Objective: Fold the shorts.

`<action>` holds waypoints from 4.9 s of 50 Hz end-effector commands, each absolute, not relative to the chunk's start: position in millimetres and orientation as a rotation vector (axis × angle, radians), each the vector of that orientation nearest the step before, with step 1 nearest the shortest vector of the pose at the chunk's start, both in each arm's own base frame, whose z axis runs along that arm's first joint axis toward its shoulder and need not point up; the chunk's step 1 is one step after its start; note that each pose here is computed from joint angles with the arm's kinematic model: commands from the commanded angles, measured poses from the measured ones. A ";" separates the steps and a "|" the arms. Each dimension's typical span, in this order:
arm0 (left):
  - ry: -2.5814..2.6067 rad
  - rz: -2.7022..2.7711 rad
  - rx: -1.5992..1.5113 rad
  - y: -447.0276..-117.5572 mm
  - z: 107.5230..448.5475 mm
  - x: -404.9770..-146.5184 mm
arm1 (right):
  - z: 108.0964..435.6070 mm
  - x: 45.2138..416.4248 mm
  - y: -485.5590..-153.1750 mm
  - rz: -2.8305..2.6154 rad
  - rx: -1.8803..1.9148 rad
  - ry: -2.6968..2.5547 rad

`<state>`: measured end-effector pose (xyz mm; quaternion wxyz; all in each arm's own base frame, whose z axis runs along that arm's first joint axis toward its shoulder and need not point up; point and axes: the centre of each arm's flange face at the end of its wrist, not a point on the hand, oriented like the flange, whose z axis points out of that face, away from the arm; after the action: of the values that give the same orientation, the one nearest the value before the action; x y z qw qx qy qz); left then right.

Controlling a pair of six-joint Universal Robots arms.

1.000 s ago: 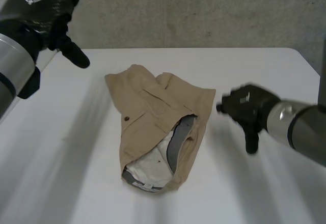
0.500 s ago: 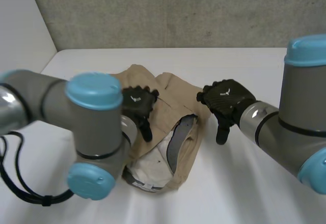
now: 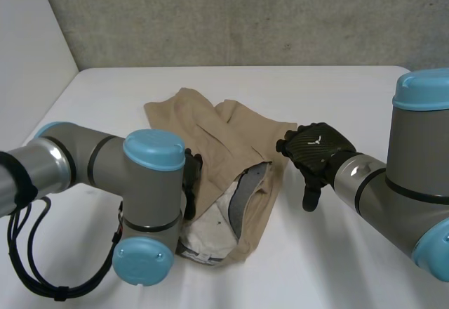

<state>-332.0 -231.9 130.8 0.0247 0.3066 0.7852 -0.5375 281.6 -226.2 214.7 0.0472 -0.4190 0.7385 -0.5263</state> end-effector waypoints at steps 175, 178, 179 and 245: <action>2.987 -1.657 -0.011 -258.7 121.6 -299.0 | 238.8 300.2 -258.4 -1.994 -0.824 2.054; 2.831 -1.814 -0.104 -268.4 139.8 -297.8 | 238.1 299.5 -258.0 -1.989 -0.839 2.063; 2.813 -1.843 -0.104 -268.0 145.6 -298.5 | 238.2 298.7 -256.7 -1.981 -0.864 2.077; 2.389 -1.868 0.862 -261.7 205.2 -298.7 | 181.9 271.7 -176.7 -1.225 -0.609 2.357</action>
<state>-297.0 -255.7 203.5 -0.0057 0.2774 0.7601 -0.5876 261.4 -192.9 188.8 0.1823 -0.2146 0.8530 -0.4394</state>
